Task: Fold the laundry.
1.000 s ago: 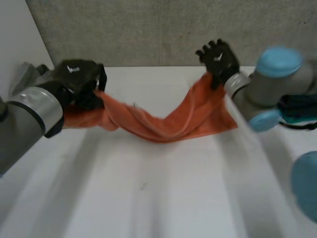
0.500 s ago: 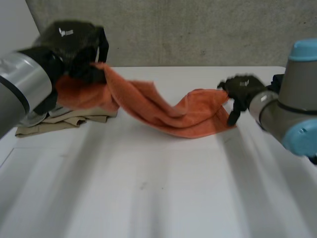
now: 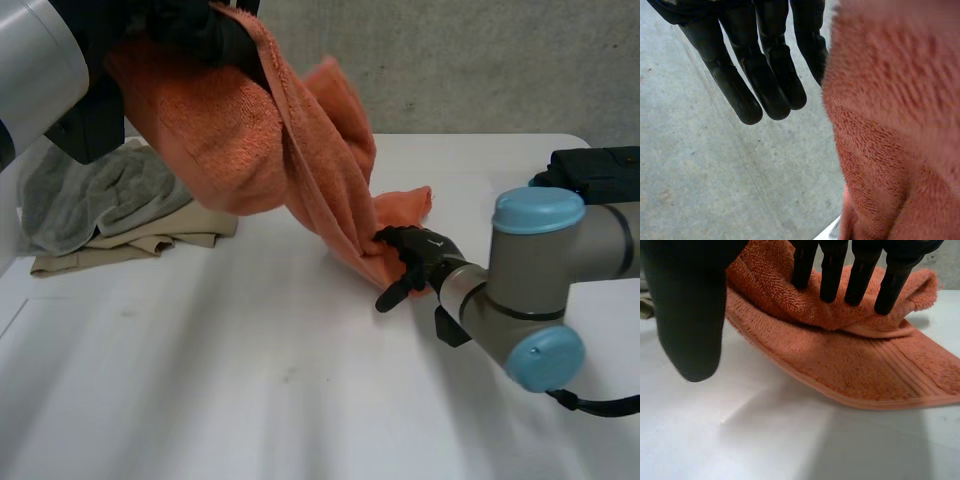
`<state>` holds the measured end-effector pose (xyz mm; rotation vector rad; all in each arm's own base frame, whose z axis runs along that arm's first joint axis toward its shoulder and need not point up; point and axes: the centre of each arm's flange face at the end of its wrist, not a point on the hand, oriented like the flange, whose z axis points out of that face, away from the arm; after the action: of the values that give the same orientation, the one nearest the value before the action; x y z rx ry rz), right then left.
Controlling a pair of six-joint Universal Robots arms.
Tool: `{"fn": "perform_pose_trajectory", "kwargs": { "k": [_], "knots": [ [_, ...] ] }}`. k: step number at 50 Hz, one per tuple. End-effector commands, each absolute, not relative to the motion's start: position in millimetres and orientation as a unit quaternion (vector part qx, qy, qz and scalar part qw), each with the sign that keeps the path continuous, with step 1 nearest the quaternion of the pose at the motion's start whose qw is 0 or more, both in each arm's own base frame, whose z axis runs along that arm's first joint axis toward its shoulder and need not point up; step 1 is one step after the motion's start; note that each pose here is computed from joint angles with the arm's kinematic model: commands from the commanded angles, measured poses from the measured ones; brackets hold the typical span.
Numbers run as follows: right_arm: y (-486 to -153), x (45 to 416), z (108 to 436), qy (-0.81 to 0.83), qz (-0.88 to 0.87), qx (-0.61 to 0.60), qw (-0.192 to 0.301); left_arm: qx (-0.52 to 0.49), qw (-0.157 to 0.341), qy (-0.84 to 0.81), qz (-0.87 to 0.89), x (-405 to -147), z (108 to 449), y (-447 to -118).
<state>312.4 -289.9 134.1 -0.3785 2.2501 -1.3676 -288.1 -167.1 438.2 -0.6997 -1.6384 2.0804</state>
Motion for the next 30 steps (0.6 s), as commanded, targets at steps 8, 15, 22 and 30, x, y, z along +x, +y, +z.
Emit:
{"fn": "perform_pose_trajectory", "kwargs": {
  "k": [8, 15, 22, 30],
  "knots": [
    [-306, 301, 161, 0.803, -0.546, -0.115, 0.212, -0.208, 0.155, -0.591, 0.764, -265, 448, -177],
    [-344, 221, 292, 0.675, -0.705, -0.211, 0.039, -0.183, 0.055, -0.627, 0.755, -219, 429, -224],
    [-332, 208, 340, 0.635, -0.71, -0.303, -0.015, -0.262, 0.039, -0.675, 0.688, -200, 371, -261],
    [-342, 201, 314, 0.673, -0.656, -0.343, -0.005, -0.29, 0.049, -0.729, 0.619, -202, 295, -311]
  ]
}}
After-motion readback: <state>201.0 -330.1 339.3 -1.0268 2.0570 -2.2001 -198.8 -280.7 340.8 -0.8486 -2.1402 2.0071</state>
